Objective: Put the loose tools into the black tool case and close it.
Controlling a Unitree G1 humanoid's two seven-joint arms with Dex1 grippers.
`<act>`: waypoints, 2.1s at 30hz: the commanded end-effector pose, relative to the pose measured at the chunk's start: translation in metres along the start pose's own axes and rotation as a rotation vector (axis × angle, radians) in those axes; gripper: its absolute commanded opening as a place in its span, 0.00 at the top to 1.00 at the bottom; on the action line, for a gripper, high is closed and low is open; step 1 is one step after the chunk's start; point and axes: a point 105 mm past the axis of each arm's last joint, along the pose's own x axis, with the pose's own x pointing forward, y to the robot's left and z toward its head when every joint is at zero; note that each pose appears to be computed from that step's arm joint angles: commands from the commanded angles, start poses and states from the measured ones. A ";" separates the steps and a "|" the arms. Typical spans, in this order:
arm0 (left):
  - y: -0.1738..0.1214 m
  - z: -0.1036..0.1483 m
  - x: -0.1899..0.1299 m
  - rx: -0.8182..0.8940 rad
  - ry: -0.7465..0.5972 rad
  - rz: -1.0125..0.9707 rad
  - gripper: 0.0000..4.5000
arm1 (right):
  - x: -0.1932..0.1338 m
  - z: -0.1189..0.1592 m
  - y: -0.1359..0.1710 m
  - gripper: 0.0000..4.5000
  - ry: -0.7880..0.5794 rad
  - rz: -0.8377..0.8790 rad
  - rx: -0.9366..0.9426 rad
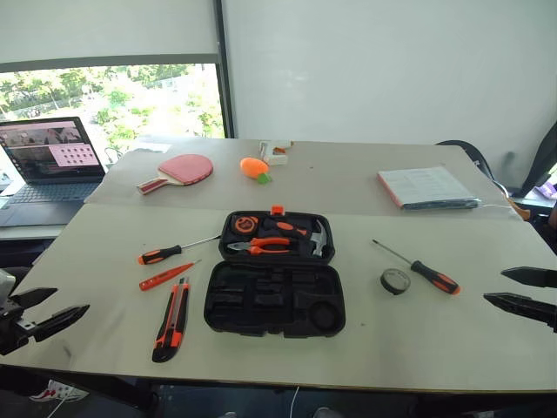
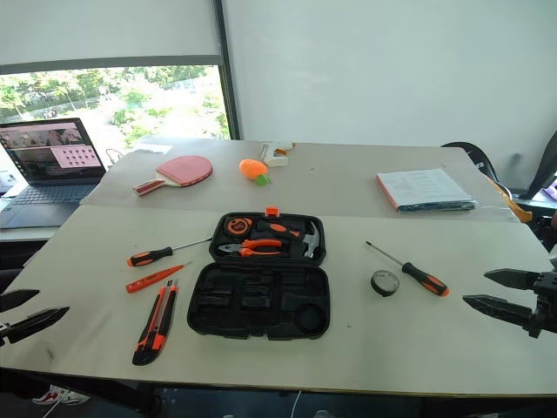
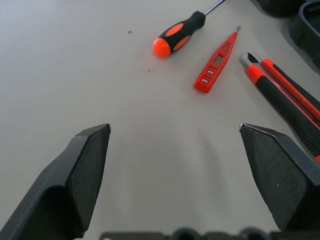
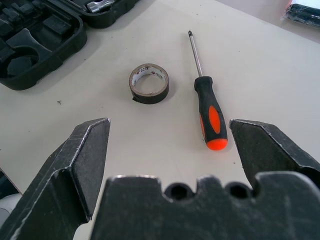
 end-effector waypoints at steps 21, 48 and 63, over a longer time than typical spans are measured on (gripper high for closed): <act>-0.006 0.077 0.118 0.383 0.076 -0.289 0.01 | 0.058 0.089 0.092 0.01 -0.188 0.272 -0.302; -0.004 0.049 0.180 0.487 0.358 -0.307 0.80 | 0.080 0.132 0.169 0.00 -0.295 0.443 -0.401; -0.085 0.173 0.172 0.624 -0.047 -0.687 0.80 | 0.079 0.117 0.163 0.00 -0.258 0.402 -0.356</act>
